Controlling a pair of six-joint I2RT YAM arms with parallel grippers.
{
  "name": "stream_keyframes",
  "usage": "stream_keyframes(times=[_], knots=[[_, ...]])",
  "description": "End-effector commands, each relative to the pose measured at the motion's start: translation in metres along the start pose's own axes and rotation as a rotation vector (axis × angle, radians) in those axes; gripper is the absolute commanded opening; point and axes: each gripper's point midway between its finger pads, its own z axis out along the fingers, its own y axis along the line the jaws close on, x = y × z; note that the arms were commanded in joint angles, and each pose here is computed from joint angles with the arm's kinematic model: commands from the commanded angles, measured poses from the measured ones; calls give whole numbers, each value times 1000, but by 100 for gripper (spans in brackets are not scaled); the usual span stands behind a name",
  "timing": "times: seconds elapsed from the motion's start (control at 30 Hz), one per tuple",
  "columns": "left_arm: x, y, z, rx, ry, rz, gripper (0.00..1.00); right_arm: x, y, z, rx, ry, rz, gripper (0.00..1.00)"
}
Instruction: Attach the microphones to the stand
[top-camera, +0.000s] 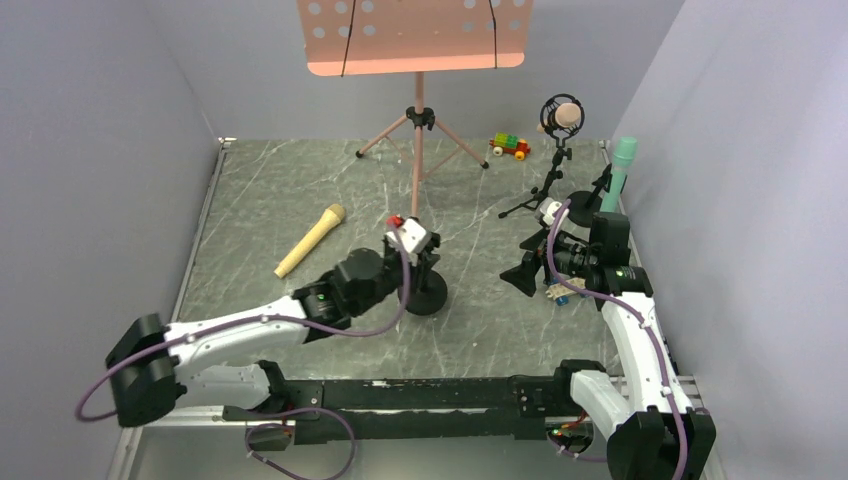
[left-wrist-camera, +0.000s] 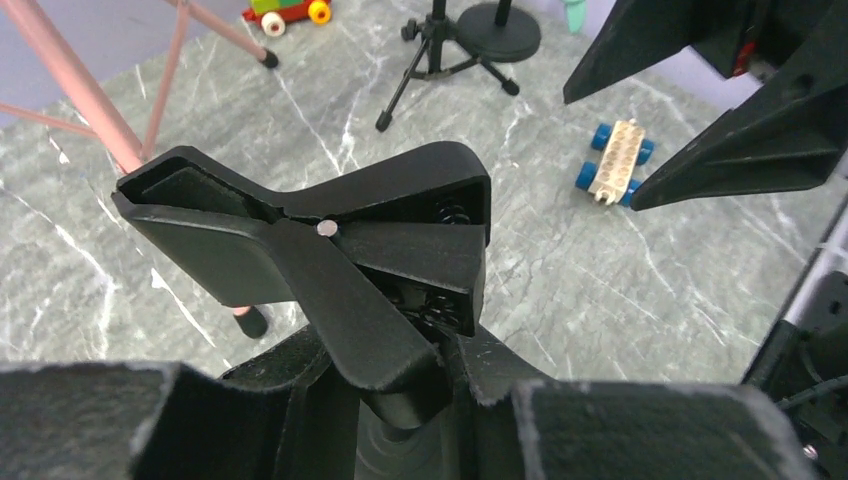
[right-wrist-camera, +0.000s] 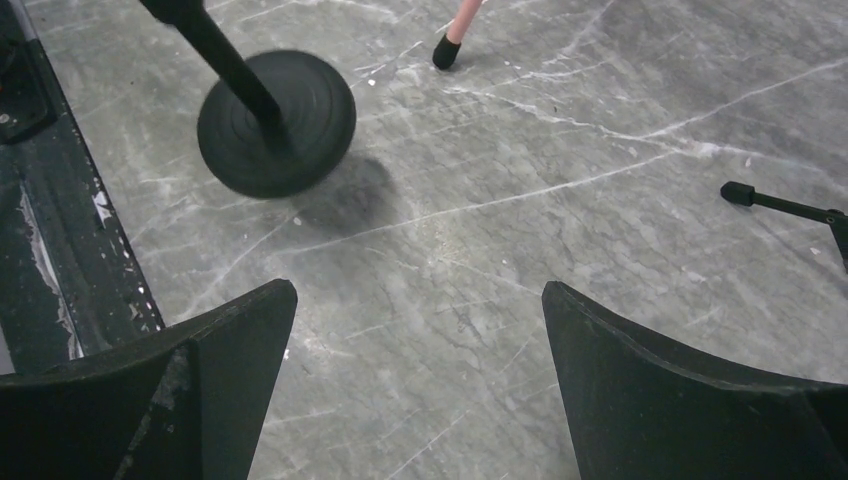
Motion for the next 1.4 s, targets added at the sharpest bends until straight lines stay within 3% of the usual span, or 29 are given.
stream_keyframes(times=[0.0, 0.27, 0.73, 0.8, 0.93, 1.1, 1.37], knots=[[-43, -7, 24, -172, -173, -76, 0, -12, -4, -3, 20, -23, -57, 100], [-44, -43, 60, -213, -234, -96, 0, -12, -3, -3, 19, -23, -56, 100], [15, -47, 86, -291, -165, -209, 1, -12, -3, -3, 17, -23, -54, 100], [20, -46, 86, -307, -153, -201, 12, -12, -3, -3, 15, -22, -54, 100], [31, -46, 83, -321, -123, -192, 59, -11, -4, -3, 14, -19, -50, 100], [30, -53, 77, -265, -98, -181, 96, -10, -4, -2, 14, -16, -48, 100], [6, -66, 53, -124, -92, -165, 99, -8, -4, -2, 10, -9, -49, 100]])
